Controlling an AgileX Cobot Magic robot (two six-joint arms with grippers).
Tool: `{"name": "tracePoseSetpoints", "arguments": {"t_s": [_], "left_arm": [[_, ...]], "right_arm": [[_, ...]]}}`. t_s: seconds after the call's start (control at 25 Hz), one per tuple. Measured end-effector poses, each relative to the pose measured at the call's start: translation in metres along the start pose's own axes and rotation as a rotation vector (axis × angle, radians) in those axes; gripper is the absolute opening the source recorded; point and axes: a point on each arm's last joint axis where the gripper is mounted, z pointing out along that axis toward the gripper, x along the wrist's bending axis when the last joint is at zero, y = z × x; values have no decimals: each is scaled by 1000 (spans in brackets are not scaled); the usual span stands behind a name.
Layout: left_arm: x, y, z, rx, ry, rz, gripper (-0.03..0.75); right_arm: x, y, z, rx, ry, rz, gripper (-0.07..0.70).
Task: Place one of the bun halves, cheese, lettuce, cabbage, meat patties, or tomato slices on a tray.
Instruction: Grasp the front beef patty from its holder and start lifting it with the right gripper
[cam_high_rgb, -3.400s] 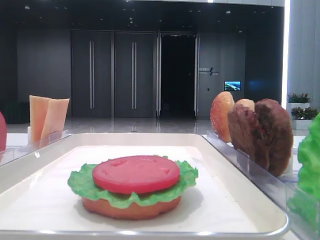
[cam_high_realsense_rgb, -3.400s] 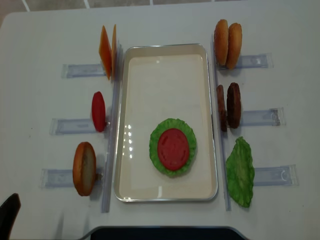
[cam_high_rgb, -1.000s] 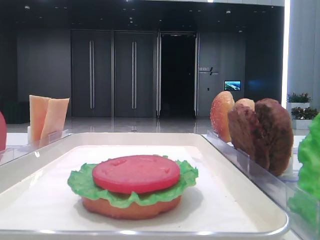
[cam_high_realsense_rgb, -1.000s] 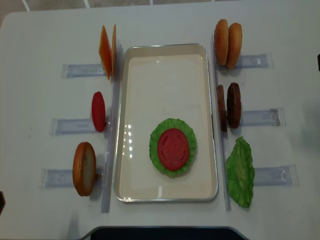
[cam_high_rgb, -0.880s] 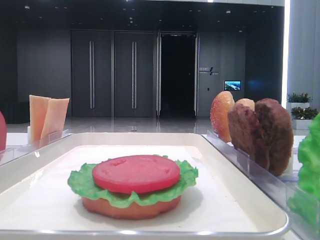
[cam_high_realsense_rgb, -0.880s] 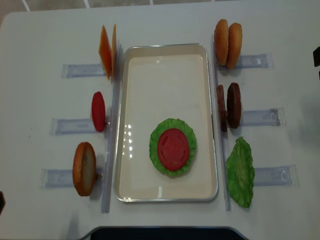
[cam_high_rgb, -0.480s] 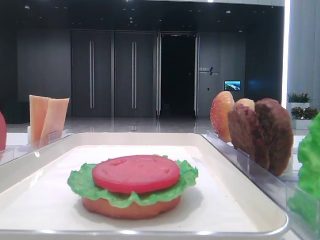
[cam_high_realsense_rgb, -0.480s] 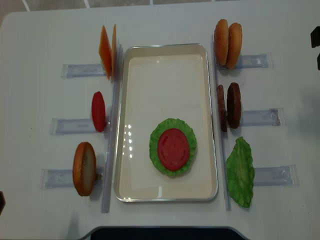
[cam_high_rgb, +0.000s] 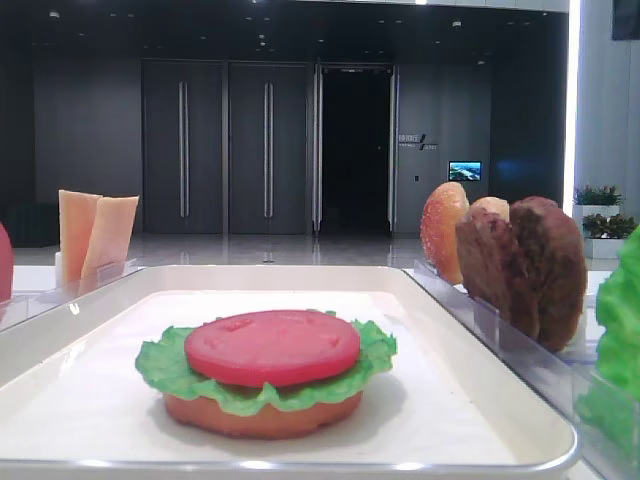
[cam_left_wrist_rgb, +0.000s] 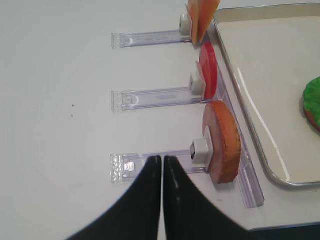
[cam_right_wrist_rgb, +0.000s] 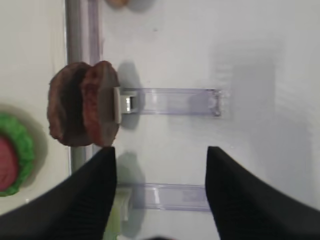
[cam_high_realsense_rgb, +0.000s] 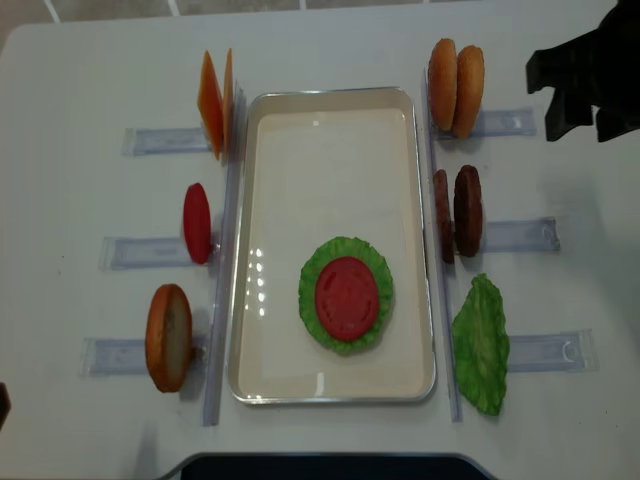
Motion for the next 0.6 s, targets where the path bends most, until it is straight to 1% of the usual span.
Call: {"name": "tracePoseSetpoints", "arguments": {"t_s": [0.12, 0.2, 0.32, 0.48, 0.6], "left_arm": [[0, 0, 0, 0, 0, 0, 0], [0, 0, 0, 0, 0, 0, 0], [0, 0, 0, 0, 0, 0, 0], [0, 0, 0, 0, 0, 0, 0], [0, 0, 0, 0, 0, 0, 0]], "right_arm": [[15, -1, 10, 35, 4, 9, 409], [21, -1, 16, 53, 3, 34, 410], [29, 0, 19, 44, 5, 60, 416], [42, -2, 20, 13, 5, 46, 439], [53, -4, 27, 26, 4, 28, 454]]}}
